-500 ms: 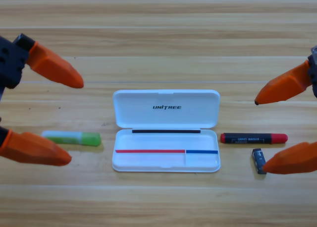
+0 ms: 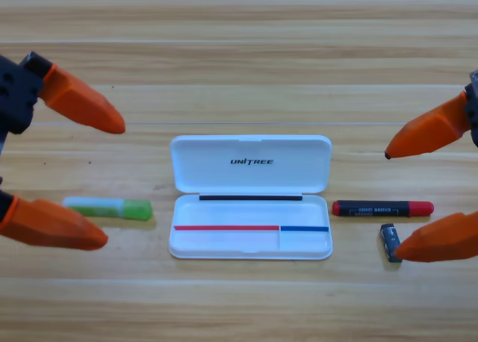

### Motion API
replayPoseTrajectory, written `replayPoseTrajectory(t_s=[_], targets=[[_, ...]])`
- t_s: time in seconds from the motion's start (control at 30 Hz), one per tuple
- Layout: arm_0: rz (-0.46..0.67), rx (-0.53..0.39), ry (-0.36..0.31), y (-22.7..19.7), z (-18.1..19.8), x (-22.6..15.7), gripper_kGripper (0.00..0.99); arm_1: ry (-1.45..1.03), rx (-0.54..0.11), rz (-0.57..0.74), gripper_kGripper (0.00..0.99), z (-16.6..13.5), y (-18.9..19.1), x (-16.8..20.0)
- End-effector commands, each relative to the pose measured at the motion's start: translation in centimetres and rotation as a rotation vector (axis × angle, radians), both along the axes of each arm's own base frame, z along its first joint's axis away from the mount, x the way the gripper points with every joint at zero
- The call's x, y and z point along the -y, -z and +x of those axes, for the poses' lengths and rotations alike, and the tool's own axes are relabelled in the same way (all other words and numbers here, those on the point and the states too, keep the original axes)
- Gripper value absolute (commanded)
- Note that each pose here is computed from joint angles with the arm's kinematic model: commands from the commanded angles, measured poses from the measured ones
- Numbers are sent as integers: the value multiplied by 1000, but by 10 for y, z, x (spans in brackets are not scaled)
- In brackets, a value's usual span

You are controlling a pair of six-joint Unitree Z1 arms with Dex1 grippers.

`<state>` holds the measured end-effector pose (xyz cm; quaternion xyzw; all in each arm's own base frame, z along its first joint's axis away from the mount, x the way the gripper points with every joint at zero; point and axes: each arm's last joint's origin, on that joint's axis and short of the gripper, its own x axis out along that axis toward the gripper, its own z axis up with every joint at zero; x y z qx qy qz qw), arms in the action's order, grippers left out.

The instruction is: Clean up eraser and pencils

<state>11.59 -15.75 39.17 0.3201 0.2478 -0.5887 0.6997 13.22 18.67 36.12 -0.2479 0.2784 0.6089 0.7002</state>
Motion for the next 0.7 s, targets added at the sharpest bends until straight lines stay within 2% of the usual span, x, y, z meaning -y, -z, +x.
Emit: replayPoseTrajectory(t_s=[0.03, 0.1, 0.27, 0.43, 0.5, 0.7], targets=[[21, -21, 8, 10, -1, 5, 979, 39, -83, -40, 989, -3, 11, 0], [21, -22, 7, 10, -1, 5, 979, 141, -95, -74, 989, 7, 14, 5], [27, -25, 6, 11, 1, 6, 979, 305, -212, -157, 988, 20, 31, 15], [26, -26, 5, 11, 1, 6, 979, 618, -210, -279, 986, 41, 49, 12], [28, -26, 4, 12, 1, 6, 979, 668, -211, -309, 986, 46, 56, 12], [32, -31, 5, 13, 2, 7, 979, 735, -319, -403, 988, 58, 89, -1]])
